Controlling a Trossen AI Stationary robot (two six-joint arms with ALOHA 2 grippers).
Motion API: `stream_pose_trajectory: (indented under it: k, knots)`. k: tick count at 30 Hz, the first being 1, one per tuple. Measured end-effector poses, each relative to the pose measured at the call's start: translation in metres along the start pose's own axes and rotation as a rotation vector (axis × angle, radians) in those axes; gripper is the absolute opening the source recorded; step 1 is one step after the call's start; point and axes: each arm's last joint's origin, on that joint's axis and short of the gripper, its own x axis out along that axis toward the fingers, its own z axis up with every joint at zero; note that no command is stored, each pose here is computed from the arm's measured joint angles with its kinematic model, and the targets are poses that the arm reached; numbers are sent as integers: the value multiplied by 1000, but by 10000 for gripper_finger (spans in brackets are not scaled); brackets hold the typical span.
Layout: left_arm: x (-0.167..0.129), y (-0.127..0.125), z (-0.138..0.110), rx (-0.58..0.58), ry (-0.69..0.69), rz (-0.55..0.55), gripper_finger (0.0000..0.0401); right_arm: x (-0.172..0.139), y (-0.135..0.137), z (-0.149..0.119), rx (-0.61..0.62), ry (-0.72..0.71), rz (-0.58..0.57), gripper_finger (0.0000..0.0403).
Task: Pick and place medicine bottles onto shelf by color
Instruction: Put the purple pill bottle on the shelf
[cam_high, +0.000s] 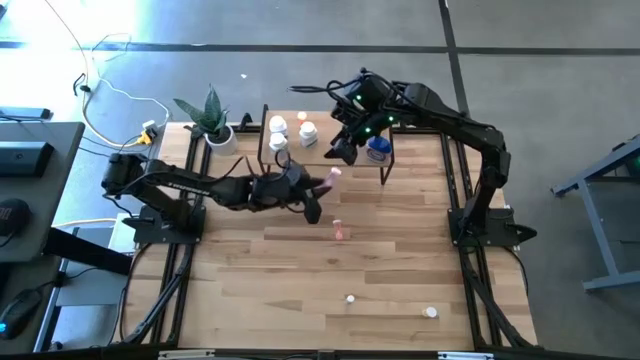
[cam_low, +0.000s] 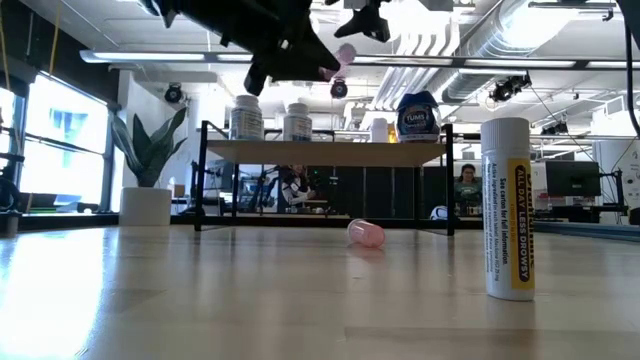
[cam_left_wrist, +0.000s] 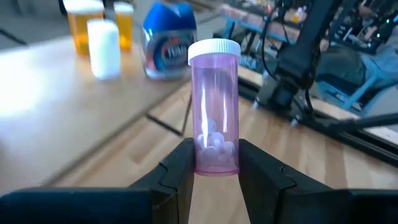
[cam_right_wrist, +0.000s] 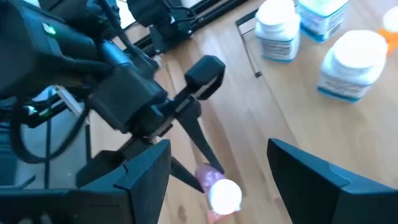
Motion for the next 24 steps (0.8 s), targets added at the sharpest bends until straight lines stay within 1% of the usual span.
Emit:
stream_pose_trajectory:
  k: [6, 10, 17, 20, 22, 24]
  knots:
    - [5, 11, 15, 58, -112, 17, 97, -4, -12, 1, -43, 6, -11, 257]
    - [7, 19, 23, 75, -162, 38, 97, -7, -16, 2, -31, 5, 18, 257]
    - [10, 28, 31, 106, -219, 66, 97, -8, -24, 5, -14, -16, 0, 257]
    - [10, 31, 34, 132, -238, 75, 97, -9, -26, 6, -15, -31, -28, 257]
    - [10, 32, 36, 156, -248, 80, 97, -9, -27, 8, -18, -47, -70, 257]
    - [11, 34, 37, 178, -257, 86, 97, -9, -27, 9, -21, -59, -79, 257]
